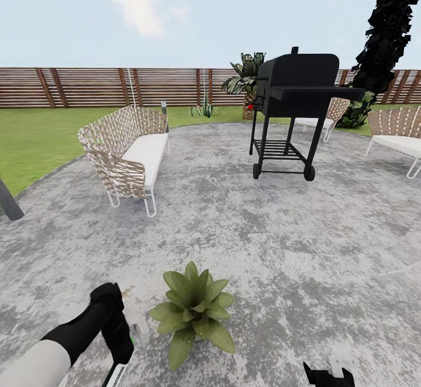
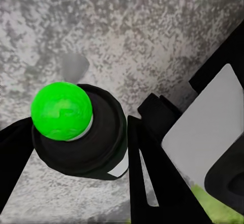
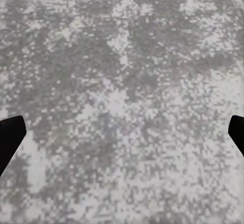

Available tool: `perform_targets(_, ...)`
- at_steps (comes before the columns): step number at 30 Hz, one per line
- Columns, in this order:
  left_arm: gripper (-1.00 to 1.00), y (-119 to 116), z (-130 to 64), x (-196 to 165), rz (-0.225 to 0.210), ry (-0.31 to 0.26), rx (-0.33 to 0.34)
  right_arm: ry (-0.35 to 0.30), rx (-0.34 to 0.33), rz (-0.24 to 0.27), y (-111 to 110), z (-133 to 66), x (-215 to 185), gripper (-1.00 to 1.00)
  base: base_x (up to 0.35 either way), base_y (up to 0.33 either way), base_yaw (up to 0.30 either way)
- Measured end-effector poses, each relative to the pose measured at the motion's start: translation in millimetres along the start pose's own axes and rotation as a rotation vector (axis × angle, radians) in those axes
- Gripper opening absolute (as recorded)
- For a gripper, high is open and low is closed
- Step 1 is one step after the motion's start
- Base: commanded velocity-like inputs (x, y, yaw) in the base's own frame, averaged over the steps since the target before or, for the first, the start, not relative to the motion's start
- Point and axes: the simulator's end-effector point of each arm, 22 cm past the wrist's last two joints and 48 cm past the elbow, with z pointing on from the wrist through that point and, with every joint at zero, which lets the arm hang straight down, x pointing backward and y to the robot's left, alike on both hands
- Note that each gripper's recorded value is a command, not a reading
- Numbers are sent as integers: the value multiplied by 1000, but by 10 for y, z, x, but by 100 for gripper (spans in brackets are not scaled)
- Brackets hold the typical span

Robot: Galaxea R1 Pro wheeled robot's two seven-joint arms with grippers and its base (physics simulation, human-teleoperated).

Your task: Pick up the pesticide atomizer in the garden and spray insectifuge to fully cover both potted plants in the garden.

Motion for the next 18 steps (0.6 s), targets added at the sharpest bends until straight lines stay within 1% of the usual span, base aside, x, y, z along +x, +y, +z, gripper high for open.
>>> perform_targets(3, -100, -1, -19, -24, 0, 0, -1, 0, 0, 0, 0, 0, 0, 100, 0, 0, 0)
perform_targets(5, -100, 19, -65, -65, 2, -6, -5, 0, 0, 0, 0, 0, 0, 100, 0, 0, 0)
perform_targets(6, -100, 72, -142, -122, 5, -17, -19, 0, 0, 0, 0, 0, 0, 100, 0, 0, 0)
perform_targets(9, -100, 289, -479, -368, 13, -63, -70, 0, 0, 0, 0, -1, 0, 100, 0, 0, 0)
perform_targets(10, -100, 308, -514, -396, 15, -67, -75, 0, 0, 0, 0, 0, 0, 100, 0, 0, 0)
perform_targets(13, -100, 348, -507, -355, 20, -46, -94, 0, 0, 0, 0, 0, 1, 100, 0, 37, 0)
perform_targets(15, -100, 422, -519, -292, 20, -18, -125, 1, -1, 0, 3, 0, 2, 100, 0, 237, 0)
perform_targets(18, -100, 432, -520, -286, 22, -12, -133, 1, -1, 0, 7, 0, 2, 100, 0, 273, 0)
